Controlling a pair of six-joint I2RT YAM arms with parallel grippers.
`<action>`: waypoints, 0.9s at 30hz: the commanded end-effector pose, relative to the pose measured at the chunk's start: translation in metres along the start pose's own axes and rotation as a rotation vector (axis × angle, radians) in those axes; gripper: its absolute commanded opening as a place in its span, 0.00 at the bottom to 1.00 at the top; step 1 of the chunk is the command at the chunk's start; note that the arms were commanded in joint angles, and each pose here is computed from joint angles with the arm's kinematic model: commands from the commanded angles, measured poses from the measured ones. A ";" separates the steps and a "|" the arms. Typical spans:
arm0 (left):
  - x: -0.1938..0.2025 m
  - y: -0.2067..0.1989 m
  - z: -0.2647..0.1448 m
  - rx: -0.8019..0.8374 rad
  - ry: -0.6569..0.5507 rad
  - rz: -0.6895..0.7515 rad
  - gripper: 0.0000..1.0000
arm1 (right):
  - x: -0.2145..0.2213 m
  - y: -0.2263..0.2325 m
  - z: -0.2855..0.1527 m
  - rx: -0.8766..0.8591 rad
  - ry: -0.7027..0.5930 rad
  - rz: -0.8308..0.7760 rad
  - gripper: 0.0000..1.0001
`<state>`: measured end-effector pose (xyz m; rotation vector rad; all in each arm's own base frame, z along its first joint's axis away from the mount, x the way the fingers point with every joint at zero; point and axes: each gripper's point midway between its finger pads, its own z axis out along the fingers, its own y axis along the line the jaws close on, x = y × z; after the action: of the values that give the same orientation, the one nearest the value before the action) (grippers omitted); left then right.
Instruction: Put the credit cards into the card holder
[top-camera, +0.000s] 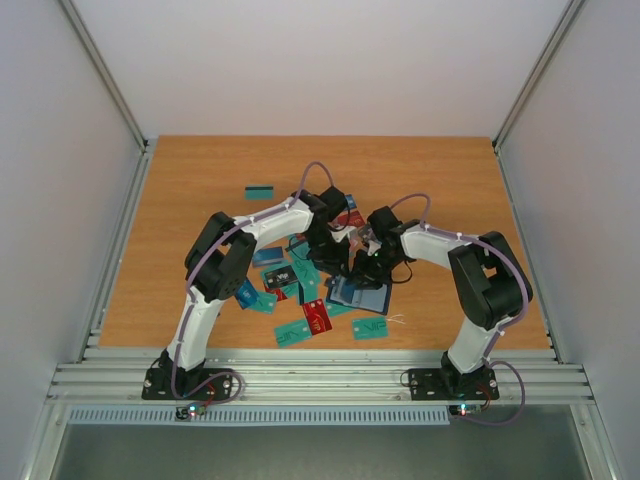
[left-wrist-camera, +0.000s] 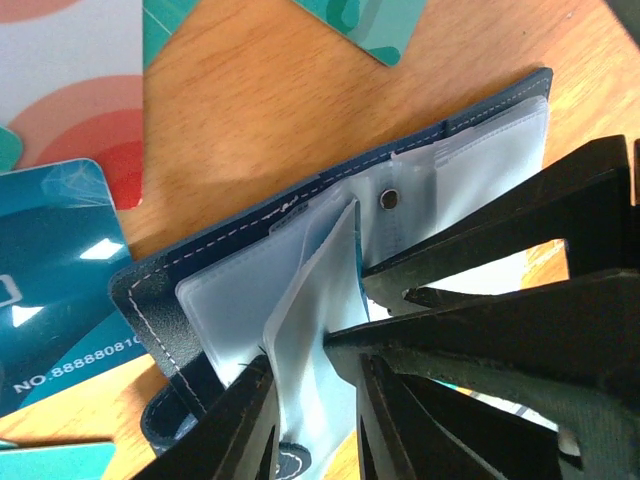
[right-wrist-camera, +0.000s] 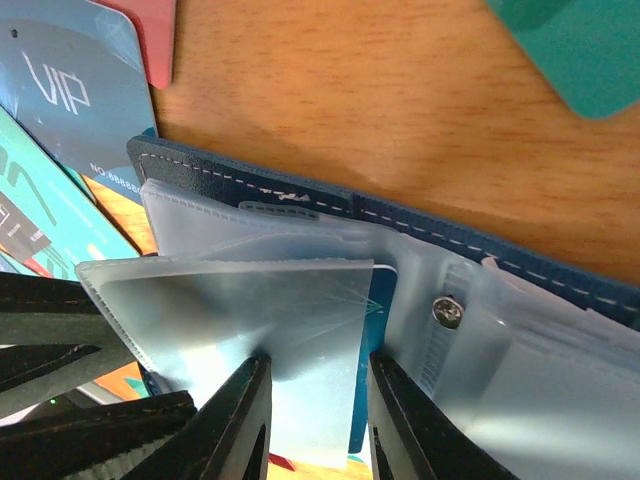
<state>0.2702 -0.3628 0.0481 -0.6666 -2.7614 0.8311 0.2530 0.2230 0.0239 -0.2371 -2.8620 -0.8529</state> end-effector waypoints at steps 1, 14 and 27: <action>0.003 -0.026 0.009 0.123 0.016 0.028 0.23 | 0.002 -0.007 0.003 0.001 -0.002 -0.001 0.29; 0.013 -0.018 0.020 0.161 0.038 0.016 0.12 | 0.002 -0.012 0.005 -0.030 -0.010 0.016 0.29; 0.008 -0.014 0.010 -0.026 0.041 0.034 0.00 | 0.011 0.004 -0.028 -0.084 -0.054 -0.025 0.36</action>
<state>0.2516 -0.3689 0.0462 -0.6487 -2.6867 0.8752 0.2460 0.2143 0.0316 -0.2610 -2.8570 -0.9349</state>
